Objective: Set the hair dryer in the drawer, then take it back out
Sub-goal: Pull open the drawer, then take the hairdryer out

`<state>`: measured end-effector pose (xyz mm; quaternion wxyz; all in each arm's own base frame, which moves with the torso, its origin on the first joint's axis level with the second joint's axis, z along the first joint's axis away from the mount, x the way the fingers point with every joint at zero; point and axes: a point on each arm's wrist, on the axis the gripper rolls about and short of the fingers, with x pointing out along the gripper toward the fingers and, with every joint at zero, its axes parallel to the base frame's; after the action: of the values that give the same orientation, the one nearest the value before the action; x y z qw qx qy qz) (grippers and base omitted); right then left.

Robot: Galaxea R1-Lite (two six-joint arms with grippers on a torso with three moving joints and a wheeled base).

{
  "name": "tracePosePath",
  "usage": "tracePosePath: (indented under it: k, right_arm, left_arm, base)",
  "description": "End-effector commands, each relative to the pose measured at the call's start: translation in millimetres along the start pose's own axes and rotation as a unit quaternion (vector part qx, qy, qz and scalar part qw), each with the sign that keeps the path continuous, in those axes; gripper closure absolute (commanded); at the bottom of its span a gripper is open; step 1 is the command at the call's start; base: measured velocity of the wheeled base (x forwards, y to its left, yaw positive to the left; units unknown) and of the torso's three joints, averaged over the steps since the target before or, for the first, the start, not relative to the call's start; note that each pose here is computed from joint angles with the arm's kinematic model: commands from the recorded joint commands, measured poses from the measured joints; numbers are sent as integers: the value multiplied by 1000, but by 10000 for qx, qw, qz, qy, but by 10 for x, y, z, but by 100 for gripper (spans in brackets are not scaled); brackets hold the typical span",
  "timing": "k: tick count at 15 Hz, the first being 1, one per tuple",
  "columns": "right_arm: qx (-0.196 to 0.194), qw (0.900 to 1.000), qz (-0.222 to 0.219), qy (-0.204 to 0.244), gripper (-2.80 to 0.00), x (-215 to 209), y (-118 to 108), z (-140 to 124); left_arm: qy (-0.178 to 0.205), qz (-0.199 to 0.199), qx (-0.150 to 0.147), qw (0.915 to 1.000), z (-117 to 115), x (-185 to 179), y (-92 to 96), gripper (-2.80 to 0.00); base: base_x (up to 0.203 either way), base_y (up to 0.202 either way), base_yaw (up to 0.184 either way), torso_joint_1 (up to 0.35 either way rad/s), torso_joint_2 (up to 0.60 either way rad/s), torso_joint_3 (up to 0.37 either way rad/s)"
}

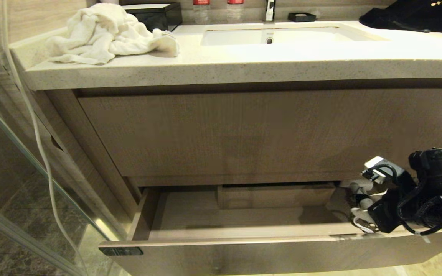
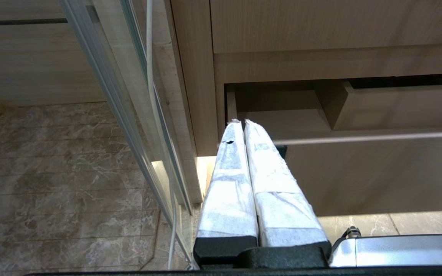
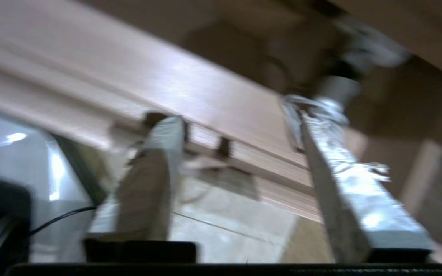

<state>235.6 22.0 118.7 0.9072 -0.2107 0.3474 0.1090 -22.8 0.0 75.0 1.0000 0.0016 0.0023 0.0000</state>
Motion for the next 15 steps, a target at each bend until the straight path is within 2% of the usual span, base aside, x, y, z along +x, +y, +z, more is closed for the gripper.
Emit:
tracePosePath:
  k: [1, 3, 8, 11, 14, 15]
  right_arm:
    - [38, 9987, -516, -12, 0, -179, -47, 18]
    - [58, 9973, -634, 358, 0, -225, -62, -53]
    - [529, 9904, -861, 940, 0, -34, -310, -193]
    - [910, 9818, -1070, 1280, 0, 120, -551, -298]
    - [1170, 9749, -1100, 1544, 0, 363, -712, -362]
    - [1361, 9716, -1136, 1566, -280, 471, -791, -356]
  left_arm:
    - [15, 0, -1, 10000, -4, 2, 0, 0]
    - [15, 0, -1, 10000, -4, 2, 0, 0]
    - [15, 0, -1, 10000, -4, 2, 0, 0]
    - [15, 0, -1, 10000, -4, 2, 0, 0]
    - [15, 0, -1, 10000, -4, 2, 0, 0]
    - [15, 0, -1, 10000, -4, 2, 0, 0]
  base:
    - [0, 0, 0, 0, 0, 0]
    - [0, 0, 0, 0, 0, 0]
    - [0, 0, 0, 0, 0, 0]
    - [0, 0, 0, 0, 0, 0]
    - [0, 0, 0, 0, 0, 0]
    - [0, 0, 0, 0, 0, 0]
